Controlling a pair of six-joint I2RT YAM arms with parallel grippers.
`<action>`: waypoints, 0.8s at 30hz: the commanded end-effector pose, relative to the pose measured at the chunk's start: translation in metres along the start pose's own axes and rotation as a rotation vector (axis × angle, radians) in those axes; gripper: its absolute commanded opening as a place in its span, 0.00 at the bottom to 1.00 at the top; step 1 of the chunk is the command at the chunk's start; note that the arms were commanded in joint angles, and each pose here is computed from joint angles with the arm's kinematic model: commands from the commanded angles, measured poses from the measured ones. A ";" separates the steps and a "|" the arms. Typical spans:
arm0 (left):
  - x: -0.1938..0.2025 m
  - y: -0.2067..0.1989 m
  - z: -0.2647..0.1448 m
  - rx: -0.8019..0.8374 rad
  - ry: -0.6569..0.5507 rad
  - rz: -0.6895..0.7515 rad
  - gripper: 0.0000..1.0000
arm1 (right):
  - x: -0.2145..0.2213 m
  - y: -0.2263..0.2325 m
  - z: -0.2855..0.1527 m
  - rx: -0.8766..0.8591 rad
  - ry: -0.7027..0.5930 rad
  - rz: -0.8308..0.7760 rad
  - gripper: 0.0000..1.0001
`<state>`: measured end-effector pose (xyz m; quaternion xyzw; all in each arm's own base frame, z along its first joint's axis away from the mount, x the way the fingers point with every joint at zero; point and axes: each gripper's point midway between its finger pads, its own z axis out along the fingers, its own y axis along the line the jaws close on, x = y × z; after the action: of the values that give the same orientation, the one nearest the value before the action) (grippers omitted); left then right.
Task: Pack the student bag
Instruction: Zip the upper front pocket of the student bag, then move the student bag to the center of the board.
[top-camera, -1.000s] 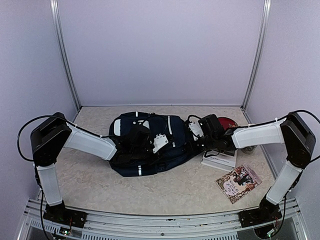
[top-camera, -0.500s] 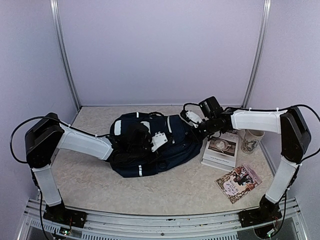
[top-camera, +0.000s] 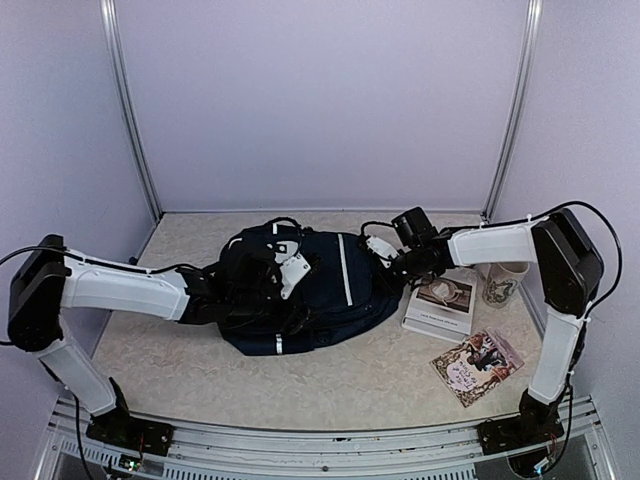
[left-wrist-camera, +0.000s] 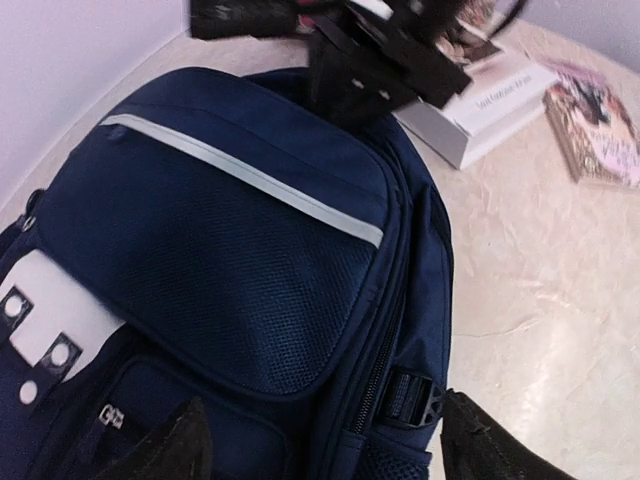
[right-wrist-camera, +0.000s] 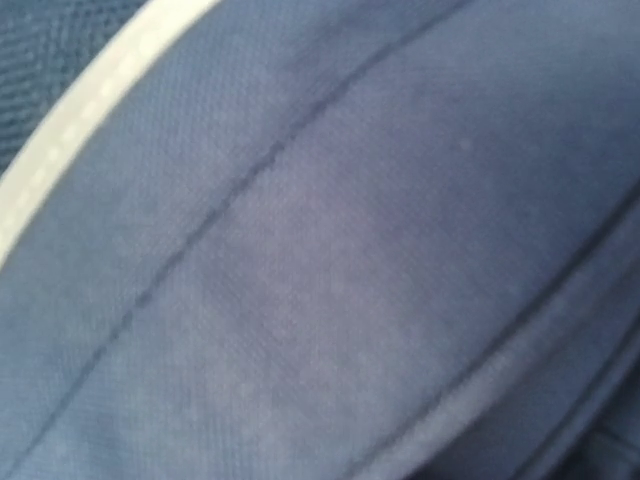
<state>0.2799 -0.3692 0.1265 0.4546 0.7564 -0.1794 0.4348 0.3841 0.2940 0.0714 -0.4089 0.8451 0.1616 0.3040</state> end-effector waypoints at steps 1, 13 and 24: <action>0.038 0.015 -0.027 -0.085 0.160 -0.338 0.66 | 0.010 0.036 0.025 -0.109 -0.005 0.026 0.00; 0.072 0.051 -0.057 -0.168 0.133 -0.544 0.55 | -0.025 0.166 0.048 -0.430 -0.060 0.033 0.00; 0.017 -0.015 -0.103 -0.057 -0.190 -0.209 0.51 | -0.071 0.237 0.035 -0.630 -0.132 0.025 0.00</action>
<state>0.2163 -0.3094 0.1823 0.3375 0.7608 -0.2607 0.4891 0.2271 0.5100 0.0945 -0.4938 0.7223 0.4275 0.2273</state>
